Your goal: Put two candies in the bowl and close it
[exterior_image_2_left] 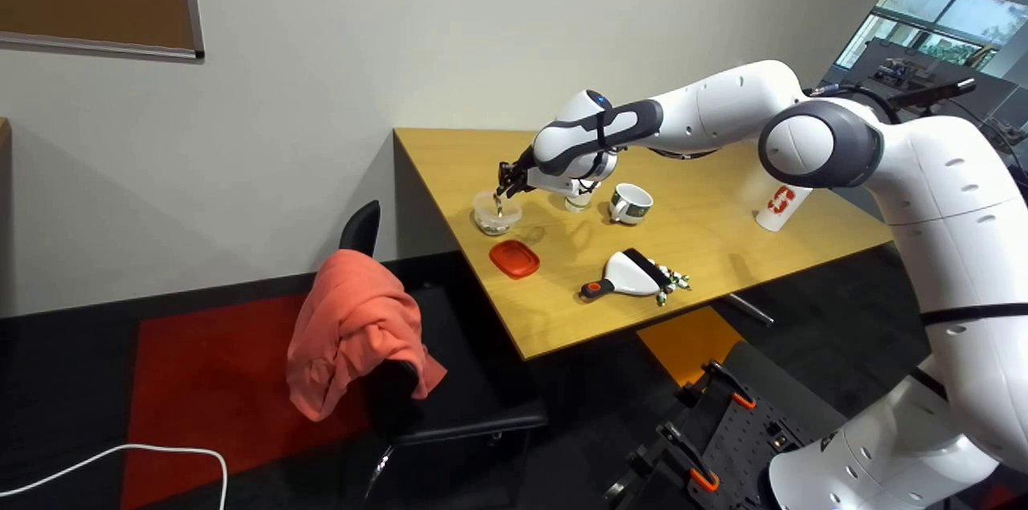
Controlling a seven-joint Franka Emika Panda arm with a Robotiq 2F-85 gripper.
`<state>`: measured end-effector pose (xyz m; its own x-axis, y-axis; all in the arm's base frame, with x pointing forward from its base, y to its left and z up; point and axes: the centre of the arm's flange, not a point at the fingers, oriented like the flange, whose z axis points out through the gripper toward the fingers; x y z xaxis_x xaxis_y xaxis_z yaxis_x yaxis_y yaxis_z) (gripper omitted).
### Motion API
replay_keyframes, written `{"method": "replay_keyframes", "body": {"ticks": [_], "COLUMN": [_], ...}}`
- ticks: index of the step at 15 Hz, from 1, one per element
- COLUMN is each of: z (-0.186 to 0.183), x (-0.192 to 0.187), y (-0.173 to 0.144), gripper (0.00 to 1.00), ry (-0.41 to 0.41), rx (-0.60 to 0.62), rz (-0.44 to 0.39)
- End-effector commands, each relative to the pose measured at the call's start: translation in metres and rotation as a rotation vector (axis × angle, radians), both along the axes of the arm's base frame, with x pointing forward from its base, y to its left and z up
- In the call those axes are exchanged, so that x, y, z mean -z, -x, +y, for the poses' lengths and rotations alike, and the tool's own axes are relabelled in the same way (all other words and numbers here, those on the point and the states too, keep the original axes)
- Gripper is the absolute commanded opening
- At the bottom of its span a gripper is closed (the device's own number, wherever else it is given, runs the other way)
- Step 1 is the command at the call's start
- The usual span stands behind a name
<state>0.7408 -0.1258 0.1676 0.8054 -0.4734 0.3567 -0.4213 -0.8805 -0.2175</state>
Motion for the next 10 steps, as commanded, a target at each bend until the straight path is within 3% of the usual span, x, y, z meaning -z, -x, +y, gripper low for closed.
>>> {"method": "replay_keyframes", "body": {"ticks": [1, 6, 10], "z": [0.003, 0.016, 0.024], "x": [-0.006, -0.039, -0.084], "y": [-0.017, 0.001, 0.029], "gripper": [0.62, 0.98, 1.0], "ry": [-0.016, -0.077, -0.059], "rx": [-0.018, -0.052, -0.116], "rz": [0.0, 0.023, 0.024]}}
